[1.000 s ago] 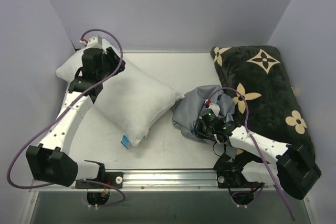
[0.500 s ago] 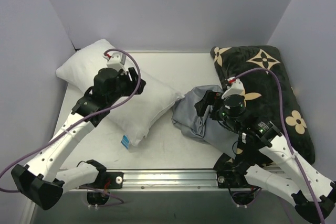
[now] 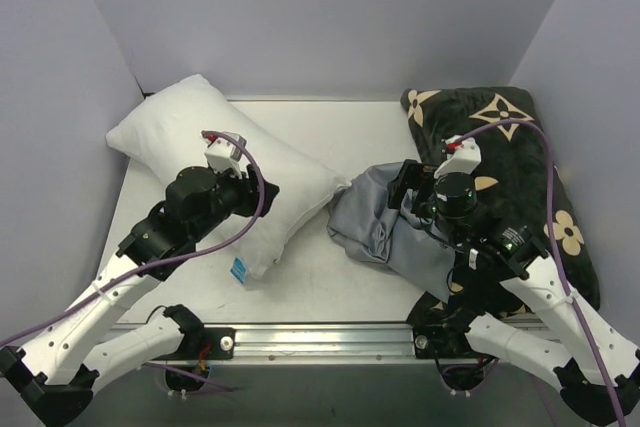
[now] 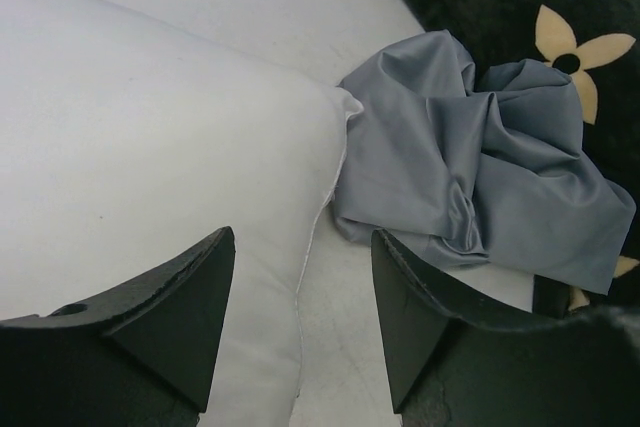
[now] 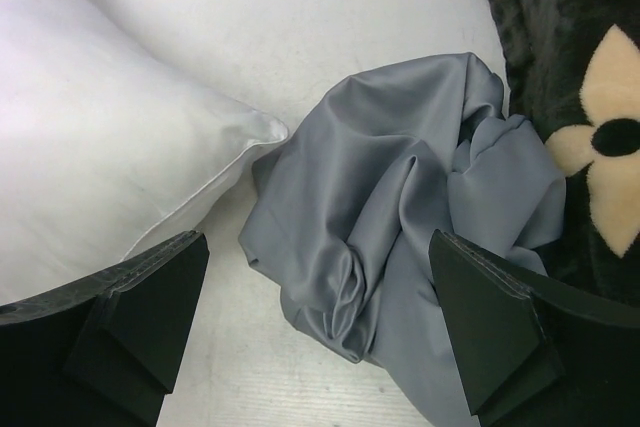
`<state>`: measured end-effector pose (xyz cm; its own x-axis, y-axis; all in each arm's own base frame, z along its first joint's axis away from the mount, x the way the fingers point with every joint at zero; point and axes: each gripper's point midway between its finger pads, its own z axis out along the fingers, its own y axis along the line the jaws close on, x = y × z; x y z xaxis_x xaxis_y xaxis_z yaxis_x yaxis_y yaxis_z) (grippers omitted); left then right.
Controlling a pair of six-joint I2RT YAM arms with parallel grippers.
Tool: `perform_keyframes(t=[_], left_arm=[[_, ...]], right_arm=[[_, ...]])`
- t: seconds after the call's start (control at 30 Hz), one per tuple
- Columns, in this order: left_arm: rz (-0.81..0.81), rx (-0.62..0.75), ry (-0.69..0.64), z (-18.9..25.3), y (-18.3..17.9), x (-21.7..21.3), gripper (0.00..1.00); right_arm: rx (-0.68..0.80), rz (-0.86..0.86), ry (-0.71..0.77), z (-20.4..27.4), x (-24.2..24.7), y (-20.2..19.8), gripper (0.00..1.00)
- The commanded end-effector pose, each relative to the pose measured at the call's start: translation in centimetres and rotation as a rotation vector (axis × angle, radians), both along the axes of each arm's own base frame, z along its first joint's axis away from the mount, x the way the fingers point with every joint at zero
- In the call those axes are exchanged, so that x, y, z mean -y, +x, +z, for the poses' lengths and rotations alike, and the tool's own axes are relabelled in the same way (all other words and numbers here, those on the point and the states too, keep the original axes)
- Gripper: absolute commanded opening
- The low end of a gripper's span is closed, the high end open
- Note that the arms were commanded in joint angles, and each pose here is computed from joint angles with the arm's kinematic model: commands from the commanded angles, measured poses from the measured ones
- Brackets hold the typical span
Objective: Remove the pillowcase from the pillow
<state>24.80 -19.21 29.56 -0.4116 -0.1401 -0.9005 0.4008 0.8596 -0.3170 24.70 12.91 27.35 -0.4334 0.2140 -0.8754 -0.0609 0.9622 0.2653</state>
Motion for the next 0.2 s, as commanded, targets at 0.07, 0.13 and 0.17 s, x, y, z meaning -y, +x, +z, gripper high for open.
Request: perform_keyframes(t=[0.07,0.13,0.17], left_arm=[[-0.021,0.034,0.006,0.25,-0.66,-0.3,0.65],[-0.018,0.041,0.008,0.38,-0.8,-0.55,0.65],[-0.018,0.042,0.007,0.47,-0.86,-0.6,0.65]], right_arm=[[0.021,-0.028,-0.047,-0.32,0.25,0.96,1.0],[0.021,-0.031,-0.053,-0.47,0.27,1.08,1.0],[0.022,-0.031,-0.057,-0.45,0.26,1.14,1.0]])
